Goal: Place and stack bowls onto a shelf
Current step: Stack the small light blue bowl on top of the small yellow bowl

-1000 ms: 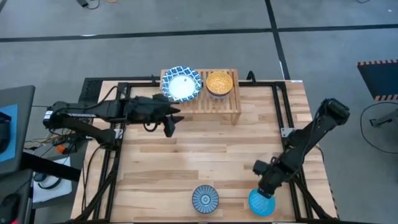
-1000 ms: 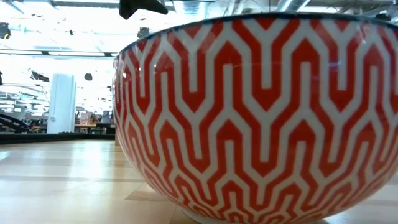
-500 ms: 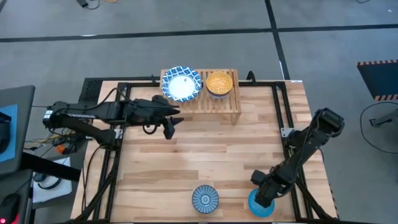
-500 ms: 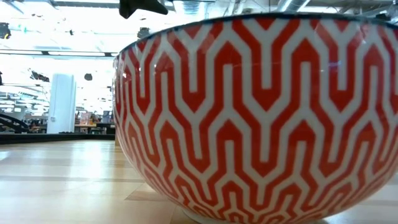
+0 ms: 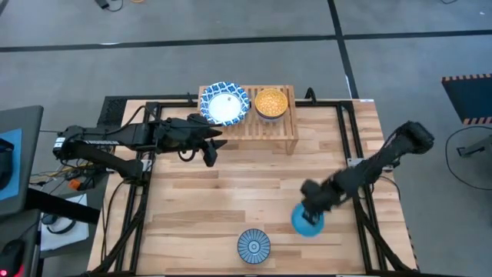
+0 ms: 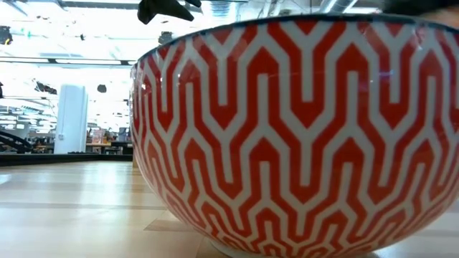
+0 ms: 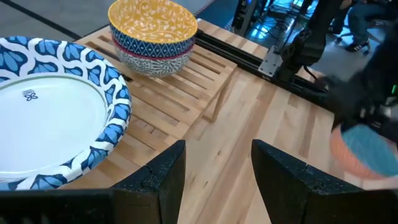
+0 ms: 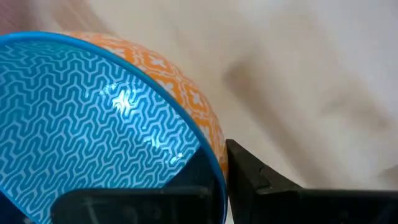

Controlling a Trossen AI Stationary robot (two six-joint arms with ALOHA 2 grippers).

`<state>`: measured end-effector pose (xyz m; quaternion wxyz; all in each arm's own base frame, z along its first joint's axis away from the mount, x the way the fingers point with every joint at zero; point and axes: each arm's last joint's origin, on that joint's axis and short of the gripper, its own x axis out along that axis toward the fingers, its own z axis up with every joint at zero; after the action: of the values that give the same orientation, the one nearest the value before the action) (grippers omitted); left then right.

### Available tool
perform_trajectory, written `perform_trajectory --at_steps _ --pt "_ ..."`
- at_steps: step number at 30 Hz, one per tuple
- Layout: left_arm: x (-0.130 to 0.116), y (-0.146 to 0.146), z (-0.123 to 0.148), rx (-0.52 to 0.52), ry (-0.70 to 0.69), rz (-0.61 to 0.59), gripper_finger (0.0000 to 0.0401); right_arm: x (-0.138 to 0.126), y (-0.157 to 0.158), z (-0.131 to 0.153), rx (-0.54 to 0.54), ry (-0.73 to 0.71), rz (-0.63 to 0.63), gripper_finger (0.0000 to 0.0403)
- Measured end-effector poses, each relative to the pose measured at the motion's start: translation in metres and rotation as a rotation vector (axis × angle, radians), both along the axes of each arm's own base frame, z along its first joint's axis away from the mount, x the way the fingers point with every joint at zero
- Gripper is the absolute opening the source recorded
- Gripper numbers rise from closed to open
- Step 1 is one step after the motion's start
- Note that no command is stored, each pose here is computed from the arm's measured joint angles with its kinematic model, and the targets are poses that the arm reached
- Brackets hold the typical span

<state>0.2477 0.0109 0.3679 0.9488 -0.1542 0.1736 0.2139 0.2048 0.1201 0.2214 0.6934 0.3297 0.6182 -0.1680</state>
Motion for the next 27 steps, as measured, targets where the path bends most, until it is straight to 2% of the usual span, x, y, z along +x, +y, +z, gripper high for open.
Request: perform_trajectory --at_steps 7,11,21,27 --pt "0.000 0.001 0.000 0.013 0.000 0.034 0.0167 0.025 -0.094 0.078 -0.159 -0.333 -0.158 0.0039" --pt "-0.001 0.002 -0.001 0.020 0.009 0.058 0.0167 0.034 -0.147 0.115 -0.258 -0.449 -0.228 0.0039" --pt "-0.002 0.002 -0.002 -0.009 0.006 0.086 0.0167 0.068 -0.237 0.174 -0.451 -0.526 -0.290 0.0039" --pt "-0.003 0.002 -0.005 -0.039 0.025 0.103 0.0167 0.077 -0.279 0.180 -0.493 -0.442 -0.319 0.0039"
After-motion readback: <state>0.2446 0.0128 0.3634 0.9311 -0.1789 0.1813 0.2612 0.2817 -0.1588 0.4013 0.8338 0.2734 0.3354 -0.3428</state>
